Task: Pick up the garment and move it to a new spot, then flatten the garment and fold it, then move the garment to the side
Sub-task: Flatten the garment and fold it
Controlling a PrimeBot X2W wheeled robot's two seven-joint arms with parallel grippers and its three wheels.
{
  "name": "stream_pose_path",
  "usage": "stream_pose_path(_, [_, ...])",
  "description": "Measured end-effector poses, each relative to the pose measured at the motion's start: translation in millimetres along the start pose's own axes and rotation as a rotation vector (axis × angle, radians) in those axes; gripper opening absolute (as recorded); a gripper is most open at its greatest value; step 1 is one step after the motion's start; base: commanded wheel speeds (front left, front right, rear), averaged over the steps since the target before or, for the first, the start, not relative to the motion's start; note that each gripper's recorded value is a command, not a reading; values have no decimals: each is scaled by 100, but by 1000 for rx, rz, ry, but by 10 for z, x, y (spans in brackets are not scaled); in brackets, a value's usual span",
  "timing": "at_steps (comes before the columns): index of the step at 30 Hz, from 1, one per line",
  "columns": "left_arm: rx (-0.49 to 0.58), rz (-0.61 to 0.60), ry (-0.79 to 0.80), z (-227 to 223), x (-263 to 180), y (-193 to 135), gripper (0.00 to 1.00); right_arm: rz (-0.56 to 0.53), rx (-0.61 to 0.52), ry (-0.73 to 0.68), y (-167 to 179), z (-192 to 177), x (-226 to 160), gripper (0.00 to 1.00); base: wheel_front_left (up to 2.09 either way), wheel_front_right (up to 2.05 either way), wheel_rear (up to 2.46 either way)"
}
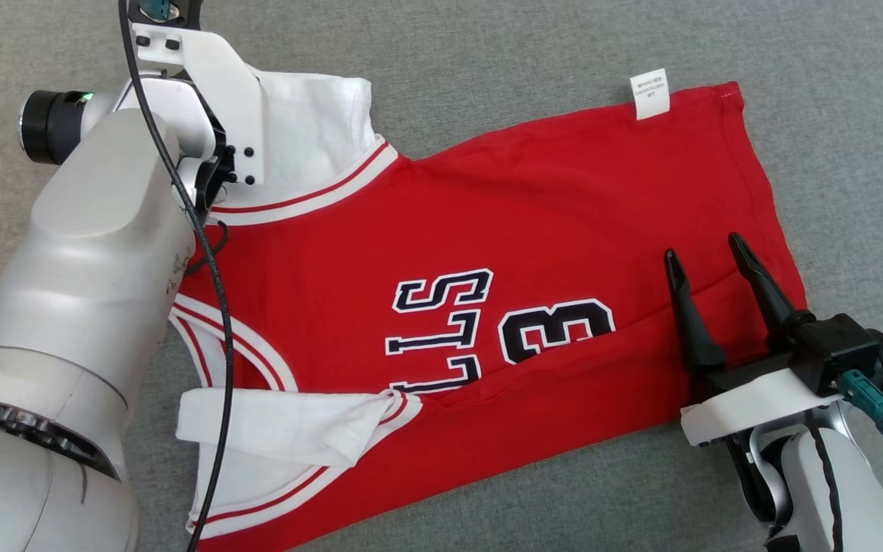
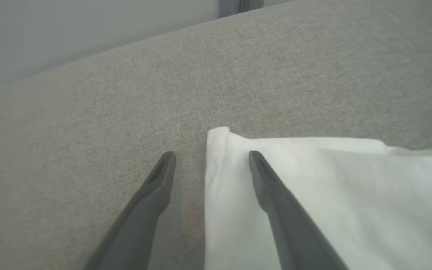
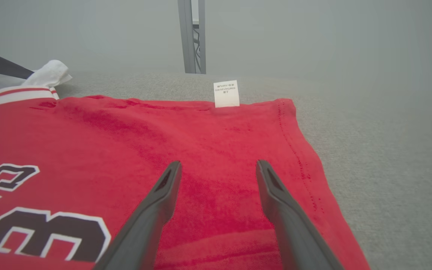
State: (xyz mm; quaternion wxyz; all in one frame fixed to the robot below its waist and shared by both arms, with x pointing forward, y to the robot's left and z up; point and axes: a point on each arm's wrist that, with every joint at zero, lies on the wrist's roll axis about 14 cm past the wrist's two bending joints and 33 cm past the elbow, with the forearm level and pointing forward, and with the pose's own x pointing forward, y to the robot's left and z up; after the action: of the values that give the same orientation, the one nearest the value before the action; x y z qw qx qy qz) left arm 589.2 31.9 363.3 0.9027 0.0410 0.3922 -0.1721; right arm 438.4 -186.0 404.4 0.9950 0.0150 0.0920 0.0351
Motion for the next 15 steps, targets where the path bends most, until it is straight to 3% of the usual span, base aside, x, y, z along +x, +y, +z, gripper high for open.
stream_pose_path(7, [29,-6,10,8,82,-67,100,-28,-7,10,-98,-20,-54,100,0,0,0])
stream_pose_path(8, [35,-13,6,18,89,-82,46,-32,-7,11,-110,-20,-58,100,0,0,0])
stream_pose_path(9, [44,-14,-10,55,94,-86,0,-34,-8,11,-117,-21,-60,100,0,0,0])
stream_pose_path(15, [78,-10,-10,65,109,-82,0,-40,-9,9,-138,-14,-50,100,0,0,0])
